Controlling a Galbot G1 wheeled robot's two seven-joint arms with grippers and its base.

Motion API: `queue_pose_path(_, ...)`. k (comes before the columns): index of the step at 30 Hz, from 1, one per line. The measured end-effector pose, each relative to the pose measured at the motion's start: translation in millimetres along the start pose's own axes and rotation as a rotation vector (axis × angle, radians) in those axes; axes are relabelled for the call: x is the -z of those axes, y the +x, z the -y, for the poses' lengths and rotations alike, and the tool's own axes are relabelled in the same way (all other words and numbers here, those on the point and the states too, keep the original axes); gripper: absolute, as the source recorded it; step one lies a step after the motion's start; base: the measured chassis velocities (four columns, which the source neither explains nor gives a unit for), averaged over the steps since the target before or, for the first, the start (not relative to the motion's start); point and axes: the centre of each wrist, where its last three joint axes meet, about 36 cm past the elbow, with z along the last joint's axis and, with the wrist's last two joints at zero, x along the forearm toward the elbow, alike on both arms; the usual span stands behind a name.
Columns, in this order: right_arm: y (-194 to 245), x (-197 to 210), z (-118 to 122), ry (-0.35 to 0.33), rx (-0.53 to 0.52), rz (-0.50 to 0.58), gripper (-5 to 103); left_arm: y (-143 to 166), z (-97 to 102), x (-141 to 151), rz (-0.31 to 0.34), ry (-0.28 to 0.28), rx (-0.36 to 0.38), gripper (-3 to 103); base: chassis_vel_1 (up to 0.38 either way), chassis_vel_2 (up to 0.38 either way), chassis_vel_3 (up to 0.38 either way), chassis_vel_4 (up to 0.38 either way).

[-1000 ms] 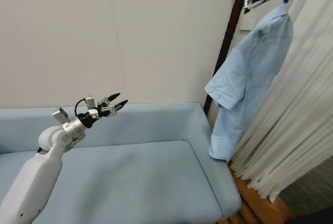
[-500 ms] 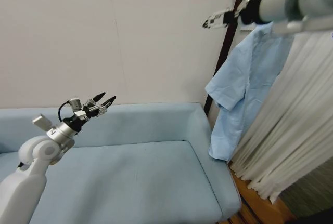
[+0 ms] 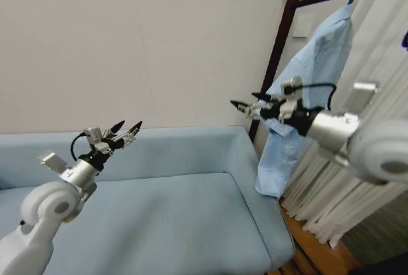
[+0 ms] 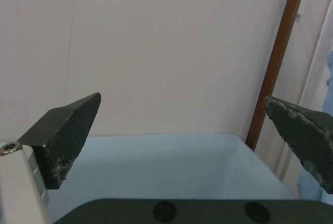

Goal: Pick up the clothes from the sofa and hang them on the clothes hanger.

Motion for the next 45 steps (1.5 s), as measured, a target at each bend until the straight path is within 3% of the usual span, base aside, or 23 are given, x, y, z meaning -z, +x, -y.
queue_pose_path(4,13,-20,1,-0.021,-0.023,-0.039,100,14,16.7,-9,-0.025,-0.015,0.049,100,0.000,0.000,0.000,0.000)
queue_pose_path(10,27,-52,20,0.004,-0.078,-0.045,100,30,19.7,-19,-0.045,-0.059,0.092,100,0.000,0.000,0.000,0.000)
queue_pose_path(17,11,-57,74,0.086,-0.129,-0.033,100,31,16.4,-20,-0.057,-0.073,0.083,100,0.000,0.000,0.000,0.000)
queue_pose_path(20,-15,-56,88,0.131,-0.090,-0.044,100,30,12.5,-22,-0.068,-0.074,0.079,100,0.000,0.000,0.000,0.000)
queue_pose_path(25,-44,-69,85,0.137,-0.022,-0.067,100,30,7.8,-26,-0.079,-0.067,0.082,100,0.000,0.000,0.000,0.000)
queue_pose_path(29,-82,-122,83,0.145,0.054,-0.079,100,27,1.1,-32,-0.093,-0.068,0.078,100,0.000,0.000,0.000,0.000)
queue_pose_path(35,-74,-185,65,0.124,0.127,-0.124,100,34,-4.7,-52,-0.120,-0.087,0.094,100,0.000,0.000,0.000,0.000)
queue_pose_path(40,-73,-222,71,0.141,0.127,-0.095,100,44,-8.7,-76,-0.144,-0.101,0.103,100,0.000,0.000,0.000,0.000)
queue_pose_path(42,-86,-254,82,0.149,0.081,-0.015,100,53,-11.0,-91,-0.156,-0.107,0.110,100,0.000,0.000,0.000,0.000)
queue_pose_path(45,-92,-283,82,0.137,0.030,0.023,100,60,-13.7,-101,-0.161,-0.113,0.126,100,0.000,0.000,0.000,0.000)
